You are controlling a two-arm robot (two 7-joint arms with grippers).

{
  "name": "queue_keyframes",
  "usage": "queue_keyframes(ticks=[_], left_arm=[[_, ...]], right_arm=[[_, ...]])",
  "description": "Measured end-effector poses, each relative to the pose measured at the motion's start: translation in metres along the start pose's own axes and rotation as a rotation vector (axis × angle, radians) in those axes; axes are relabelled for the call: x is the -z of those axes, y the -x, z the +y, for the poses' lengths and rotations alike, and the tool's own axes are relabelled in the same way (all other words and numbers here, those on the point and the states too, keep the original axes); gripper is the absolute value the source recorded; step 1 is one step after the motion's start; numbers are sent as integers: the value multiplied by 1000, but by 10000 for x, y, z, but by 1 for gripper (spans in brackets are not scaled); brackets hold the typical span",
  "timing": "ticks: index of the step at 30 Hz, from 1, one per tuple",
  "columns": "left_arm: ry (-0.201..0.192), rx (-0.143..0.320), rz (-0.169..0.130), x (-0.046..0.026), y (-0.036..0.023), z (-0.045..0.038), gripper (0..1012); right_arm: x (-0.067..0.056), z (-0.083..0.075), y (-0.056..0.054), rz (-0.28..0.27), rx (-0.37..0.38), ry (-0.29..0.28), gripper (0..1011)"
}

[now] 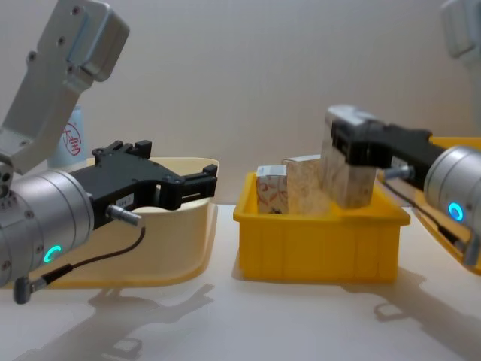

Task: Bimanual collaborative sorting of washing and personal care products

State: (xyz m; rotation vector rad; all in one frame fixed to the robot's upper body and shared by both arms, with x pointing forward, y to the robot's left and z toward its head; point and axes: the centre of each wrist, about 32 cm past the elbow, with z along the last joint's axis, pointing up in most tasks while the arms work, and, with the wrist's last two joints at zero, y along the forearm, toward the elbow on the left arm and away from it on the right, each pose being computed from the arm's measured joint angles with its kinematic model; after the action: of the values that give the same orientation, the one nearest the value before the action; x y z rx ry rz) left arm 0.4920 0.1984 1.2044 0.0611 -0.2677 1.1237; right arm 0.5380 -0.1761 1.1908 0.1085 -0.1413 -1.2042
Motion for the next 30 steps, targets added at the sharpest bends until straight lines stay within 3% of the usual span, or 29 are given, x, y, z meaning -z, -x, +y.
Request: queue_keyframes(ticks=[10, 15, 30], left_arm=[[0, 0, 0, 0, 0, 0, 1000], [0, 0, 0, 0, 0, 0, 1000], [0, 0, 0, 0, 0, 0, 1000]], right_arm=[[-187, -13, -85, -28, 17, -136, 406], [-321, -58, -176, -52, 60, -203, 406], [-593, -277, -445, -118, 202, -298, 404]])
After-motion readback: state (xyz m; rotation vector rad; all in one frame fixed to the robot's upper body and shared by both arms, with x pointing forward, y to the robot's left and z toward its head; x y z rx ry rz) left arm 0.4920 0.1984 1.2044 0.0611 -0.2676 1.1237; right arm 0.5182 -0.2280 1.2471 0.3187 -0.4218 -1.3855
